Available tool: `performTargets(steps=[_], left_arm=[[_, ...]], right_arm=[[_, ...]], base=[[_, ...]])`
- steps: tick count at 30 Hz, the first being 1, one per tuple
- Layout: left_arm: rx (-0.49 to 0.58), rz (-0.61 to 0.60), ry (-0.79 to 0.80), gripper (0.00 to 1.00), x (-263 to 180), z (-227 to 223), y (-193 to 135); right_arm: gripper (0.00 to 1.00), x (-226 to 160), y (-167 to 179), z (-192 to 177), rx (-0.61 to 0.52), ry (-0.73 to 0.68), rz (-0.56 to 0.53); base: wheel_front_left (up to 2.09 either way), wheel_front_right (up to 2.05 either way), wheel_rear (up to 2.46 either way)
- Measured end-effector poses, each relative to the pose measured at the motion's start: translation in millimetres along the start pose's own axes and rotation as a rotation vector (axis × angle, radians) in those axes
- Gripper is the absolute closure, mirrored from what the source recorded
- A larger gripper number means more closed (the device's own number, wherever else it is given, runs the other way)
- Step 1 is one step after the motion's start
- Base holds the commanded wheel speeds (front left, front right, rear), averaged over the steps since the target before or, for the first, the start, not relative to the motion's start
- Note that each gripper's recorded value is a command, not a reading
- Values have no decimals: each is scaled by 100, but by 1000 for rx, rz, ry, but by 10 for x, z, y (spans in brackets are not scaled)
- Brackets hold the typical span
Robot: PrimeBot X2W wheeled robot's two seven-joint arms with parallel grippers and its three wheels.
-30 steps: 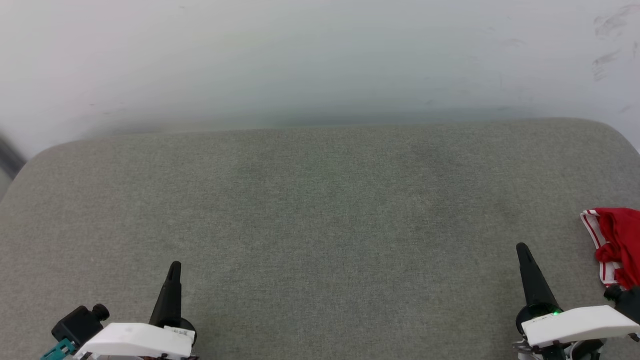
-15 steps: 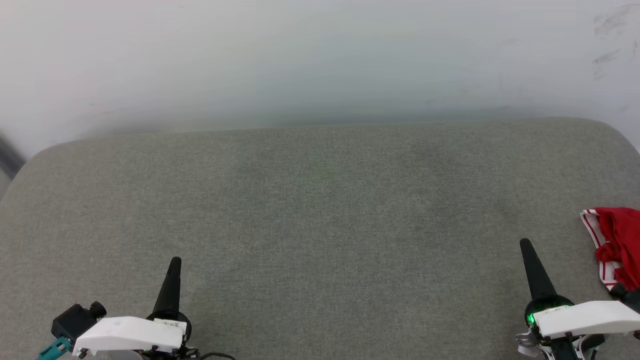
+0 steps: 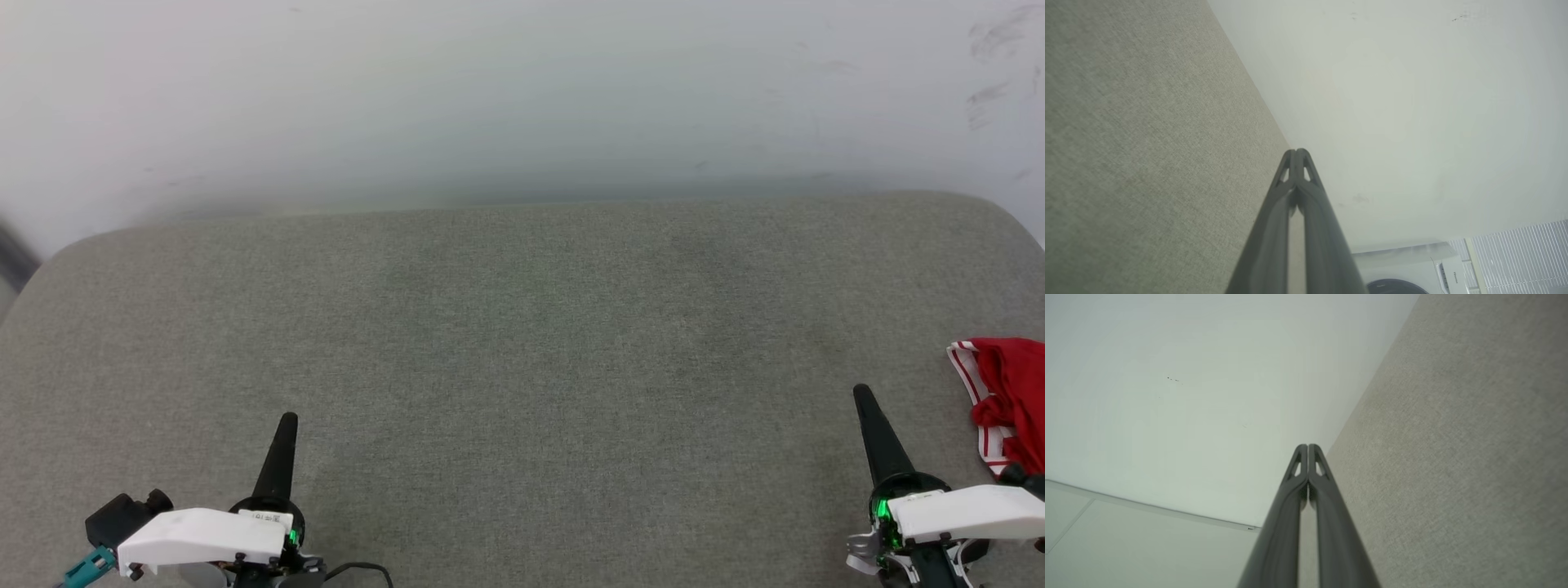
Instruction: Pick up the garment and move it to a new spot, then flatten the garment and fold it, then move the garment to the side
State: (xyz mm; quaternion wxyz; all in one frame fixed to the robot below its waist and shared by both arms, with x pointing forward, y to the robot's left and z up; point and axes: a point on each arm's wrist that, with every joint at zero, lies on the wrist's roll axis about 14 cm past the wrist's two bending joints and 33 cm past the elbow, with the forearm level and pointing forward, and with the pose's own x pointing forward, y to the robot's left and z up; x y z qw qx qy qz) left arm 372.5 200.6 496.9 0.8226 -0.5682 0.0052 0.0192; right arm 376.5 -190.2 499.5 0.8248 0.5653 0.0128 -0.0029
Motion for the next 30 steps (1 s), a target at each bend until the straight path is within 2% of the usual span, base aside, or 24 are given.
performTargets(steps=[30], left_arm=[[-239, -8, 14, 100, 94, 14, -31]], right_arm=[[100, 76, 7, 76, 243, -8, 5]], base=[[0, 0, 0]])
